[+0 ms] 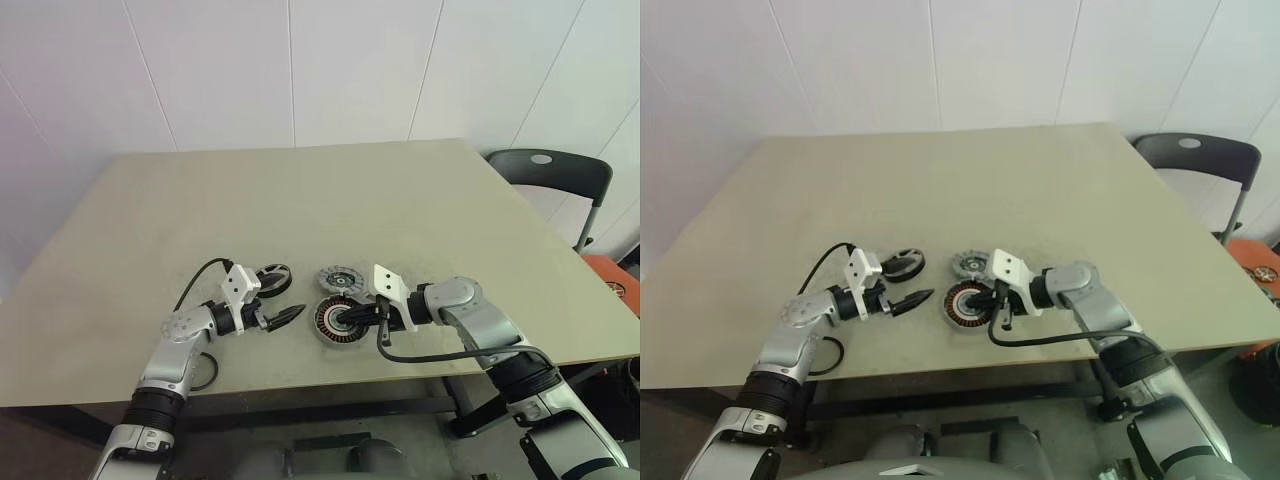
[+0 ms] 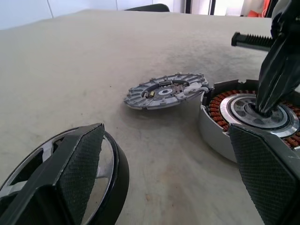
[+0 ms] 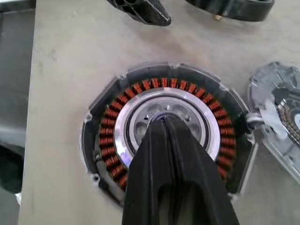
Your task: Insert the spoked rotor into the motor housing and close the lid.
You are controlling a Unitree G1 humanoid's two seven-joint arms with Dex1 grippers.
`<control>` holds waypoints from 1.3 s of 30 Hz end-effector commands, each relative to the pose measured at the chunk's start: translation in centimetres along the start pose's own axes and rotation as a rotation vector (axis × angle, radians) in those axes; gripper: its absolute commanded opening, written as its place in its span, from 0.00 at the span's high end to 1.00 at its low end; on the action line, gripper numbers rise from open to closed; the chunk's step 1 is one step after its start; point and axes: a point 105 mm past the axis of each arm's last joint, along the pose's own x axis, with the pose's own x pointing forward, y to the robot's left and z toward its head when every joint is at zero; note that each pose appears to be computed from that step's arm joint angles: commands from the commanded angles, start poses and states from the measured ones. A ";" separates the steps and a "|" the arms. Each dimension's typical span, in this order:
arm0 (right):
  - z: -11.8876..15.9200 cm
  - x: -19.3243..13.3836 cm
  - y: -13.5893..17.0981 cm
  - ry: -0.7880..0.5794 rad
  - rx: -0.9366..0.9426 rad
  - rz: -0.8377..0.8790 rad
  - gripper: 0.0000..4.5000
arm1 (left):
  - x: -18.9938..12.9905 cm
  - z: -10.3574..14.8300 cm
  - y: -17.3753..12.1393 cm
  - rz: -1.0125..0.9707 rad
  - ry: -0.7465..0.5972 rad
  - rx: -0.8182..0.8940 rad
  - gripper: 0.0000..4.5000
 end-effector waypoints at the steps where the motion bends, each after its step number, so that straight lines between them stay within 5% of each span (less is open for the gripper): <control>1: -1.2 -0.2 0.2 0.057 0.010 0.006 1.00 | 0.5 1.3 0.3 -0.006 -0.034 0.050 0.00; 39: 2.1 2.3 1.2 -0.167 0.176 0.038 1.00 | 0.3 0.5 0.2 -0.011 0.009 0.049 0.00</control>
